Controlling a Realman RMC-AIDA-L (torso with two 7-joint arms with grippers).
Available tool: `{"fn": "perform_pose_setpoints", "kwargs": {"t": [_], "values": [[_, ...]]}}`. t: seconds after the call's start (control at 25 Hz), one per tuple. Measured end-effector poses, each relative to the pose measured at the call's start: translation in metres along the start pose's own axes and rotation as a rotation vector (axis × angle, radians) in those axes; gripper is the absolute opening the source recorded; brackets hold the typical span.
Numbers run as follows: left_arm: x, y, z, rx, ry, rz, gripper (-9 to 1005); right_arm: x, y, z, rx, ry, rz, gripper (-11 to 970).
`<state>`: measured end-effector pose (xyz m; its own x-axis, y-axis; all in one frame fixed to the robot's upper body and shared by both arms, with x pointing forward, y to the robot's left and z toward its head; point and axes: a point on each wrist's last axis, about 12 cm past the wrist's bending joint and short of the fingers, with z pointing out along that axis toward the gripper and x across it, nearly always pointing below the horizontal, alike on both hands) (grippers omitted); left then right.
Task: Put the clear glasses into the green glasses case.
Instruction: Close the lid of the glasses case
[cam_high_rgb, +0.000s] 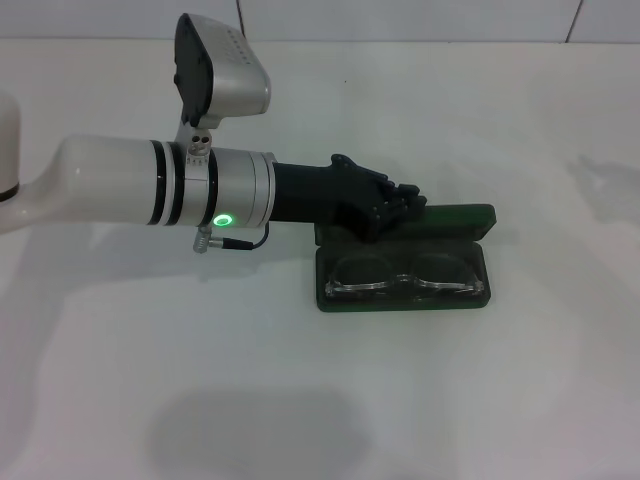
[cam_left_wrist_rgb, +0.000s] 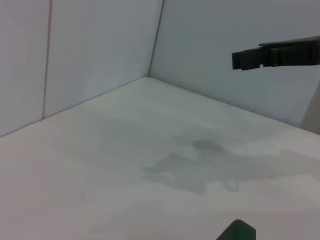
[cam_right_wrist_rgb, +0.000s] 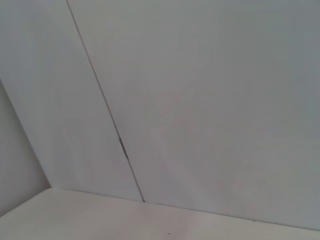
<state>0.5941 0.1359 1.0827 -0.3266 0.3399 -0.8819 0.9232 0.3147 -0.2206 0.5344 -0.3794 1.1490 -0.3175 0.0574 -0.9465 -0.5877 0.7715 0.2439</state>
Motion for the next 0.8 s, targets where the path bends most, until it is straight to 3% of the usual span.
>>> {"fn": "perform_pose_setpoints", "kwargs": {"t": [0.8], "values": [[0.01,-0.007,0.002,0.023,0.013,-0.004,124,0.008,-0.001,0.001,-0.002,0.002,0.028,247]]}}
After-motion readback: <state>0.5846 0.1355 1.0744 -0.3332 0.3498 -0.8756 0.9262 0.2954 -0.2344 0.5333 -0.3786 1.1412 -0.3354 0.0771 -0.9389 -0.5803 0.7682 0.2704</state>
